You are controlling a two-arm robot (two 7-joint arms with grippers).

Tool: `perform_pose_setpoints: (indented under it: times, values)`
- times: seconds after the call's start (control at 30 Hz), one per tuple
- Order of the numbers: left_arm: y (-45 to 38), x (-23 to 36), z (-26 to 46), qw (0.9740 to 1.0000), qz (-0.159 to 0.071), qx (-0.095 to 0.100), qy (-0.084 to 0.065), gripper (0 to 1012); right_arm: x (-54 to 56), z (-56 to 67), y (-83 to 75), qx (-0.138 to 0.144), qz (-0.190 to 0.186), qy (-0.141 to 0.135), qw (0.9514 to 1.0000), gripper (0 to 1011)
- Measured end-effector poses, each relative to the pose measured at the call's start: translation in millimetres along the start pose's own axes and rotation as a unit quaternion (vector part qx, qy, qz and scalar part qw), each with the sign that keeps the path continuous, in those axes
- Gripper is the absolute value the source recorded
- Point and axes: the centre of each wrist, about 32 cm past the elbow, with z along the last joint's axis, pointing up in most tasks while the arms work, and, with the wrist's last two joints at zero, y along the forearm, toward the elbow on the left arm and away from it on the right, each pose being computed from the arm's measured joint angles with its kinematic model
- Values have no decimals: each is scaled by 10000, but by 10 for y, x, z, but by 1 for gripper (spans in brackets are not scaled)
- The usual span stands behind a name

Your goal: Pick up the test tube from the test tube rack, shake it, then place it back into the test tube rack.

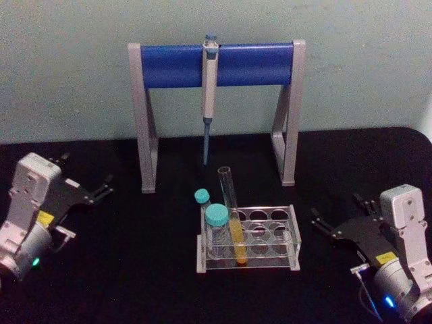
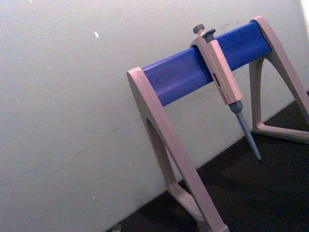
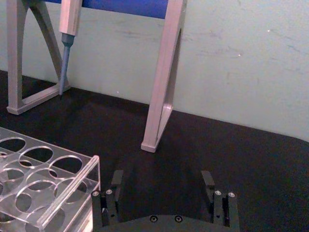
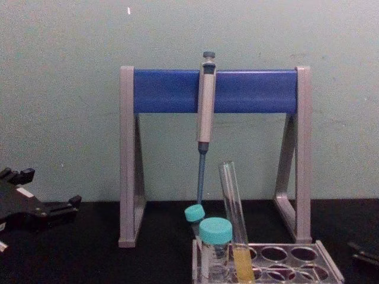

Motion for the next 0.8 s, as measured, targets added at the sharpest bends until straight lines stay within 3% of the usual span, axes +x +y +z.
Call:
perform_pose_setpoints:
  times: [0.8]
  values:
    - [0, 0, 0, 10000, 0, 0, 0, 1001, 0, 0, 0, 0, 0, 0, 10000, 1000]
